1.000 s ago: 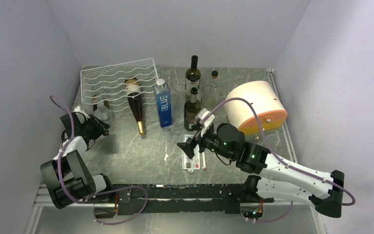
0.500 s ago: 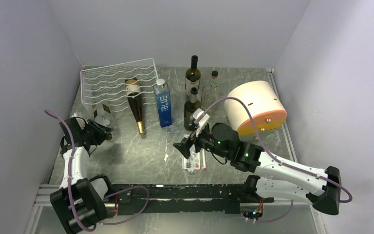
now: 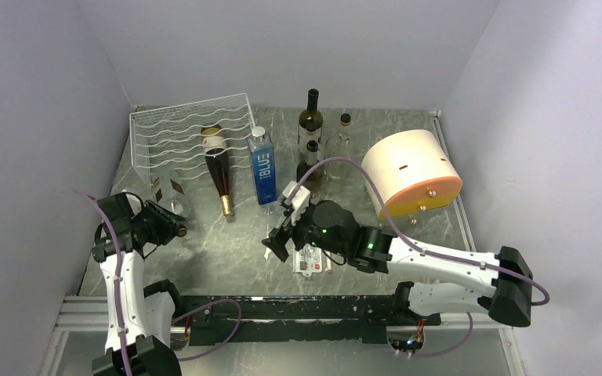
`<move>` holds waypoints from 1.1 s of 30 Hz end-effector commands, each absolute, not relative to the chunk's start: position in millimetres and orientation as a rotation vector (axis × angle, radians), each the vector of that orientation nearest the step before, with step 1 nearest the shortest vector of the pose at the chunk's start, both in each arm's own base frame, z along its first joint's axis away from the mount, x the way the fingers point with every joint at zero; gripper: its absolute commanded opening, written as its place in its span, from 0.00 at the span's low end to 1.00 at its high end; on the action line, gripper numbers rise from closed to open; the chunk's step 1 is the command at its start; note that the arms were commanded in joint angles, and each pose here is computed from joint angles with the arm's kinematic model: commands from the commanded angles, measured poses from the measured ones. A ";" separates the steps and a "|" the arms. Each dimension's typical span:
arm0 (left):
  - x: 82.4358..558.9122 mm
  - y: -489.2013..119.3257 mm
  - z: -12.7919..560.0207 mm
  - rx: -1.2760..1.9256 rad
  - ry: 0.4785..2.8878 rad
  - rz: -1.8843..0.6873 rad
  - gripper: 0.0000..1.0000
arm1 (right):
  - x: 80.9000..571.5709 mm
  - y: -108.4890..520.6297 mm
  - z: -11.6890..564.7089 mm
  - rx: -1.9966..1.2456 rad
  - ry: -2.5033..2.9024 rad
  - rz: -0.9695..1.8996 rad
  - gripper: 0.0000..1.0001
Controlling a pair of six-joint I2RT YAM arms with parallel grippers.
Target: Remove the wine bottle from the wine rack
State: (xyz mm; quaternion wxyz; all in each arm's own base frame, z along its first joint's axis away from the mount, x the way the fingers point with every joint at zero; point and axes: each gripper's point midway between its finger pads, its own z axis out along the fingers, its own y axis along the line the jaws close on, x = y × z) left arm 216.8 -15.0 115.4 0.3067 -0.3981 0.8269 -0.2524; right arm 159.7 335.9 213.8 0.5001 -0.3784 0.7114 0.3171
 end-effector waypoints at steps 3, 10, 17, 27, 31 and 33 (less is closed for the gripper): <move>197.1 -36.4 141.1 -0.893 2.292 -0.679 0.07 | 151.9 382.1 222.8 -1.005 1.646 0.728 1.00; 181.6 -27.4 171.8 -0.889 2.314 -0.510 0.07 | 118.2 432.6 205.7 -1.252 1.531 0.861 1.00; 165.8 -31.9 185.9 -0.769 2.361 -0.461 0.07 | 112.7 456.9 196.8 -1.332 1.345 0.888 1.00; 155.1 -47.1 198.9 -0.543 2.376 -0.503 0.07 | 125.7 504.4 185.3 -1.422 1.100 0.798 1.00; 152.6 -50.8 203.1 -0.492 2.365 -0.511 0.07 | 134.1 517.2 181.6 -1.427 0.979 0.734 1.00; 150.1 -52.6 204.9 -0.473 2.363 -0.512 0.07 | 137.5 526.5 185.2 -1.444 0.939 0.705 1.00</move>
